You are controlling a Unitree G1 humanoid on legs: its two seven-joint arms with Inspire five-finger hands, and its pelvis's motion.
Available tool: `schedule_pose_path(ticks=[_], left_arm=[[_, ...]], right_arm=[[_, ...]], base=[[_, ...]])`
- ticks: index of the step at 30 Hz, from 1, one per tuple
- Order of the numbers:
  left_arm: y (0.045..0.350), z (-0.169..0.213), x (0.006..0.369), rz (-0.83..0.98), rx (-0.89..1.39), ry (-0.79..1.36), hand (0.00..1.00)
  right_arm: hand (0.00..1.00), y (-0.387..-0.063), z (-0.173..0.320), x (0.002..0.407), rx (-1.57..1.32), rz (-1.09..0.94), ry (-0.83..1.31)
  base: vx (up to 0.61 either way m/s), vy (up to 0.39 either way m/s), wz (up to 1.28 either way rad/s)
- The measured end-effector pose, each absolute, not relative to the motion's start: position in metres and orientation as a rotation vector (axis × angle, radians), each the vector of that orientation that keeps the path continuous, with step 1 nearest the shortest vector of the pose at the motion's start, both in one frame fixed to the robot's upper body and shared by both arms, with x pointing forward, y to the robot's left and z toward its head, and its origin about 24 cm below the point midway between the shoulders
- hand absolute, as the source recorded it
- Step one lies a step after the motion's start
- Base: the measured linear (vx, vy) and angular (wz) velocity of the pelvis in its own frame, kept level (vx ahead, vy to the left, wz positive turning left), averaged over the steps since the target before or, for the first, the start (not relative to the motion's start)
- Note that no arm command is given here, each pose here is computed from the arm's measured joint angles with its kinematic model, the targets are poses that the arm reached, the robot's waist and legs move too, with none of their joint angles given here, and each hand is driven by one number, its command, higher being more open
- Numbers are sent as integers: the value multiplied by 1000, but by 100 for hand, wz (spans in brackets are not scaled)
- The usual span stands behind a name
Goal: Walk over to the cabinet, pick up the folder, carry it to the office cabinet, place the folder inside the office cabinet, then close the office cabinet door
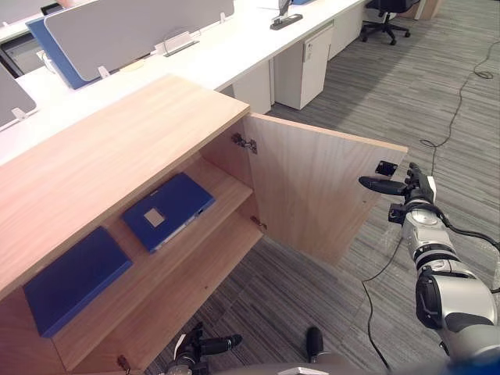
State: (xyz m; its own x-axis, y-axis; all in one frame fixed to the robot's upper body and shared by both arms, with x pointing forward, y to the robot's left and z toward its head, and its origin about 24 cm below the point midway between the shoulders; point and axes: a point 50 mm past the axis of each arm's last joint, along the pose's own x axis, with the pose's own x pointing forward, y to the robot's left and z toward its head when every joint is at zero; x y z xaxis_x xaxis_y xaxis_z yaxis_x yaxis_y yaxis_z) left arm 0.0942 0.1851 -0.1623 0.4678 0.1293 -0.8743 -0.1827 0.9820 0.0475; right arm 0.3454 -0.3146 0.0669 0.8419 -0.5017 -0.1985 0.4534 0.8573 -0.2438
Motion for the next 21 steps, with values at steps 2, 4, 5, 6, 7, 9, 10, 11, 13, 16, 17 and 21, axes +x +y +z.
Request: schedule_pose_path(ticks=[2,4,5,6,7,9,10,11,13,16,17,21], left_arm=[[192,-161,97,215,-46,1063,100],[200,-159,100,286,-78,1040,100],[202,-160,96,327,-92,1047,100],[202,-161,92,337,-94,1059,100],[205,-164,77,379,-102,1089,100],[206,-164,71,433,-145,1091,100],[205,-165,69,441,-148,1093,100],[205,-165,64,449,-152,1100,100],[201,-166,60,460,-173,1106,100],[211,-167,47,521,-178,1125,100],[211,-167,45,508,-162,1135,100],[204,-168,49,406,-96,1147,100]], right_arm=[[100,-309,70,349,-225,-473,245],[100,-296,78,356,-247,-427,201],[100,-281,85,362,-257,-375,146],[100,-272,88,364,-265,-343,121],[100,-249,98,368,-274,-264,43],[100,-234,107,371,-268,-219,-12],[100,-230,109,372,-263,-209,-29],[100,-221,113,373,-265,-177,-53],[100,-215,116,373,-281,-140,-71],[100,-195,99,366,-281,-49,-49],[100,-193,93,364,-300,-19,-32],[100,-196,83,359,-373,36,2]], base=[[-98,-8,14],[-126,-46,-40],[-119,-56,-72],[-46,-29,-97],[15,9,-81],[29,44,-60],[14,97,-58],[-3,148,-86],[-15,203,-115],[67,145,-76],[167,93,-23],[142,86,-14]])
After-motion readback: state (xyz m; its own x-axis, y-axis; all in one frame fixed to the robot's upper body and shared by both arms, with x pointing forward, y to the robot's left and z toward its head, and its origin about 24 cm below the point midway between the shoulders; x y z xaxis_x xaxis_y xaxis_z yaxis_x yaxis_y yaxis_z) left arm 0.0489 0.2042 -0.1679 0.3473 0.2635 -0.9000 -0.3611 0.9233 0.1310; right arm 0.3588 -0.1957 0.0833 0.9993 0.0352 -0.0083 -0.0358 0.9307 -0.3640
